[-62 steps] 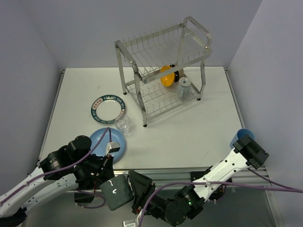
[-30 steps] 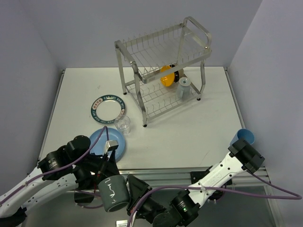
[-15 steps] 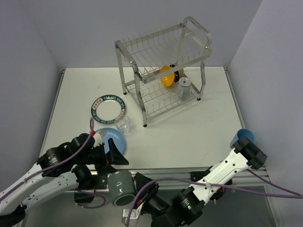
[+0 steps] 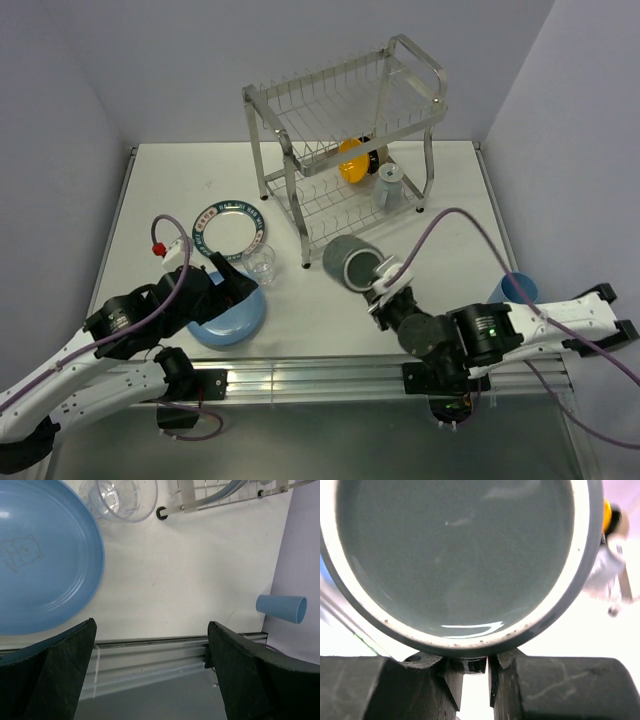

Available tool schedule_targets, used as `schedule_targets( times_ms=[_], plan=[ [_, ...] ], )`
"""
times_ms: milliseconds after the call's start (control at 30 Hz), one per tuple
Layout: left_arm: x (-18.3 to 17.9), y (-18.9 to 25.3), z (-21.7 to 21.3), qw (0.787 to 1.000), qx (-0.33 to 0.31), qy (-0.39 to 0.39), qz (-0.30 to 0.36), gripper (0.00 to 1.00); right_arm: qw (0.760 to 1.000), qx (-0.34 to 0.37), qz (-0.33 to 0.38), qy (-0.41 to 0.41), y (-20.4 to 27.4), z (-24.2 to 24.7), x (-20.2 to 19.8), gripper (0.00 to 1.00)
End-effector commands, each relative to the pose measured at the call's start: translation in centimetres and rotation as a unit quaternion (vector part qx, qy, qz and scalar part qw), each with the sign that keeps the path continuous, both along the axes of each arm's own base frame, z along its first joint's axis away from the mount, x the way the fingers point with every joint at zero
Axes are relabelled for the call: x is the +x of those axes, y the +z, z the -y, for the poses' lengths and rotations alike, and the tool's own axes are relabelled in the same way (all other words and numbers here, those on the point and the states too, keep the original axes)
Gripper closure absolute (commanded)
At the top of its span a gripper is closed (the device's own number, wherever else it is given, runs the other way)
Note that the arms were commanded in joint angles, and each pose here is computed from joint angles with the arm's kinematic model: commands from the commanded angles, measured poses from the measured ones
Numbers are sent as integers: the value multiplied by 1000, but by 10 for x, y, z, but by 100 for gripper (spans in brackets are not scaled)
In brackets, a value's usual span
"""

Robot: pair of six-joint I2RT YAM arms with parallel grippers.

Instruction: Load the mixed dishes into the dish rack

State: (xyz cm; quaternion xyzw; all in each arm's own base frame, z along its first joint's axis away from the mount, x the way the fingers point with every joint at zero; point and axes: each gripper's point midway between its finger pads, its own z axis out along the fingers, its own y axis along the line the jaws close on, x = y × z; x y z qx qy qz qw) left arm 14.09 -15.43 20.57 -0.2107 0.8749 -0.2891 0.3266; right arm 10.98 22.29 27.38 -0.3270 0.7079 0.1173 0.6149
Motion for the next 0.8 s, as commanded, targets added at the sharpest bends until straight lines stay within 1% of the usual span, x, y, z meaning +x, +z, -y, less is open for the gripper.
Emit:
schedule_targets(
  times_ms=[0,67,100,167,200,267,300,400,433,467,500,533,567,600,667,700,767],
  plan=[
    [15,15,-7,998,-2,25,53,1,992,95,-84,-28,-1,8,13,100],
    [14,17,-4,998,-25,19,59,1,988,109,-100,-46,-2,13,23,100],
    [14,16,-2,997,-32,19,62,1,985,115,-104,-71,-4,19,35,100],
    [13,16,0,997,-44,15,63,1,983,114,-127,-68,-13,13,40,100],
    [12,14,1,997,-45,13,63,1,980,120,-133,-93,-17,19,54,100],
    [12,11,-1,997,-36,14,59,2,976,121,-156,-88,-27,13,61,100],
    [12,9,-4,998,-29,18,55,2,972,132,-160,-114,-29,19,76,100],
    [12,8,-7,998,-17,22,52,2,963,152,-190,-117,-38,15,94,100],
    [12,8,-8,998,-13,23,50,2,956,164,-197,-142,-42,24,110,100],
    [12,9,-9,998,-12,25,52,2,952,175,-216,-124,-44,19,112,100],
    [13,12,-11,998,-10,29,57,2,949,193,-218,-122,-42,17,121,100],
    [13,13,-14,998,-7,33,57,2,942,205,-224,-140,-45,25,135,100],
    [14,17,-16,997,-8,38,61,2,939,216,-238,-123,-46,20,138,100],
    [14,18,-18,997,-5,40,63,2,936,230,-238,-119,-42,17,146,100],
    [15,23,-21,997,-4,44,69,2,929,243,-250,-126,-46,16,162,100],
    [14,25,-22,996,-6,44,72,2,927,256,-249,-111,-39,10,166,100],
    [14,28,-23,996,-8,44,75,2,924,257,-259,-112,-43,3,178,100]
  ],
)
